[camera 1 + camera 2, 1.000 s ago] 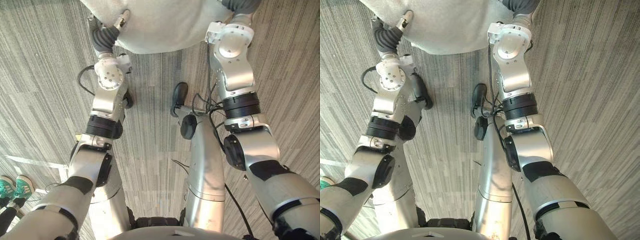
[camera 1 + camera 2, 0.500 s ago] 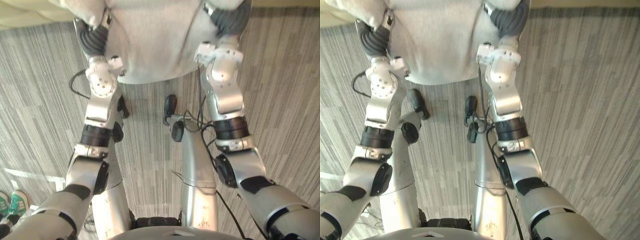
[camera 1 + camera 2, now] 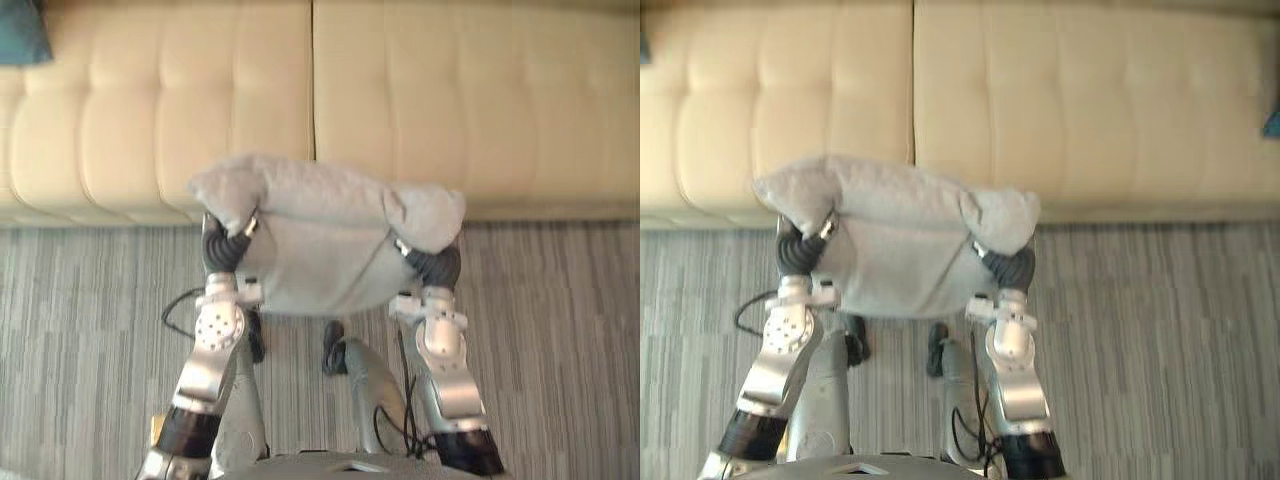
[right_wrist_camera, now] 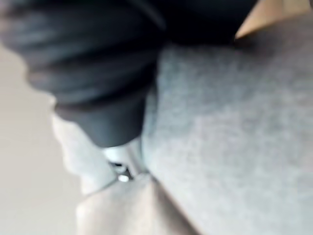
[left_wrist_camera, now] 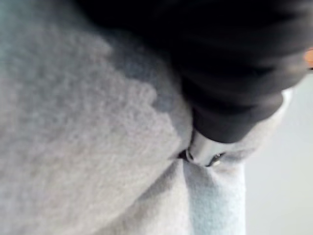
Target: Pick up cushions and gather them together orderly.
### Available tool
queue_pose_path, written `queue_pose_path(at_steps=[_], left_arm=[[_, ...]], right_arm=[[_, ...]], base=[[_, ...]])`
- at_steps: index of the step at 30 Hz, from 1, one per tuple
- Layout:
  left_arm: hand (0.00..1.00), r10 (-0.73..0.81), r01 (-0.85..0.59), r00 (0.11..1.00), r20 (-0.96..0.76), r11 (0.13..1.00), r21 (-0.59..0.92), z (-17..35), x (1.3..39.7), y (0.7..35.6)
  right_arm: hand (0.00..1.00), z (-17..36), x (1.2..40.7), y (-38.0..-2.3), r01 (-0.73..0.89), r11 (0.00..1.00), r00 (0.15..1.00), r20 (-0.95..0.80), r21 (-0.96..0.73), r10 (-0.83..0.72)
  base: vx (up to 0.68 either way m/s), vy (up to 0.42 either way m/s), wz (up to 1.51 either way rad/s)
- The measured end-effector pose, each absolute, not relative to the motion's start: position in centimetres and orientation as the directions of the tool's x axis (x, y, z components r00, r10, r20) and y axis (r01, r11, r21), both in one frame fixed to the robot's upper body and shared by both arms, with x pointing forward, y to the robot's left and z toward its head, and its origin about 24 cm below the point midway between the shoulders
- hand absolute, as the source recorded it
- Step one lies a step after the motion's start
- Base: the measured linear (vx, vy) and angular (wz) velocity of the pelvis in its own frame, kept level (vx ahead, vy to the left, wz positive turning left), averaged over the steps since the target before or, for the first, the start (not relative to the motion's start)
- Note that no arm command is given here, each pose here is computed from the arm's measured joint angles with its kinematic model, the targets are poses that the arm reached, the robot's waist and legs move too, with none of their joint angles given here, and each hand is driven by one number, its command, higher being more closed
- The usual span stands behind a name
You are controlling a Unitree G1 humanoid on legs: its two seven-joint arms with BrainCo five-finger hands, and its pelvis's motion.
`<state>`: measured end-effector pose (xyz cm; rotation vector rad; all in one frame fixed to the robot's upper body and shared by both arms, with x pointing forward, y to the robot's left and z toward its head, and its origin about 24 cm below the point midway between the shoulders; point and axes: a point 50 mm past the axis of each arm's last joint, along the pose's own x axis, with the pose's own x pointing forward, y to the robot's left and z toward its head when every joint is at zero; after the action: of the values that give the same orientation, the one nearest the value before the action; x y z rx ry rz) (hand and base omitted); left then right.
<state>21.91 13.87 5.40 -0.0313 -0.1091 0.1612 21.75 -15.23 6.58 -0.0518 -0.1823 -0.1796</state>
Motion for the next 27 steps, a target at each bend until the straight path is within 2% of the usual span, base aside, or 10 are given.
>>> queue_pose_path(at_steps=[10,15,22,27], left_arm=[[1.0,0.147,-0.148,0.988,-0.038,0.988,-0.035,2.3,20.6,14.3],[1.0,0.16,-0.161,0.986,-0.047,0.987,-0.01,2.1,20.5,14.9],[1.0,0.175,-0.175,0.983,-0.054,0.984,0.016,1.9,20.5,15.4],[1.0,0.108,-0.113,0.99,-0.094,0.993,-0.046,1.2,20.2,12.8]], right_arm=[[1.0,3.0,22.0,-15.3,0.127,0.985,0.992,0.04,-0.119,-0.123],[1.0,2.3,22.1,-15.1,0.11,0.986,0.994,0.007,-0.122,-0.11],[1.0,2.0,22.5,-14.9,0.092,0.987,0.996,-0.004,-0.128,-0.093],[1.0,1.5,21.1,-16.8,0.115,0.979,0.992,-0.039,-0.17,-0.124]], base=[[0.03,0.099,-0.23],[0.01,0.064,0.16],[0.21,-0.114,0.23],[0.46,-0.243,0.39]])
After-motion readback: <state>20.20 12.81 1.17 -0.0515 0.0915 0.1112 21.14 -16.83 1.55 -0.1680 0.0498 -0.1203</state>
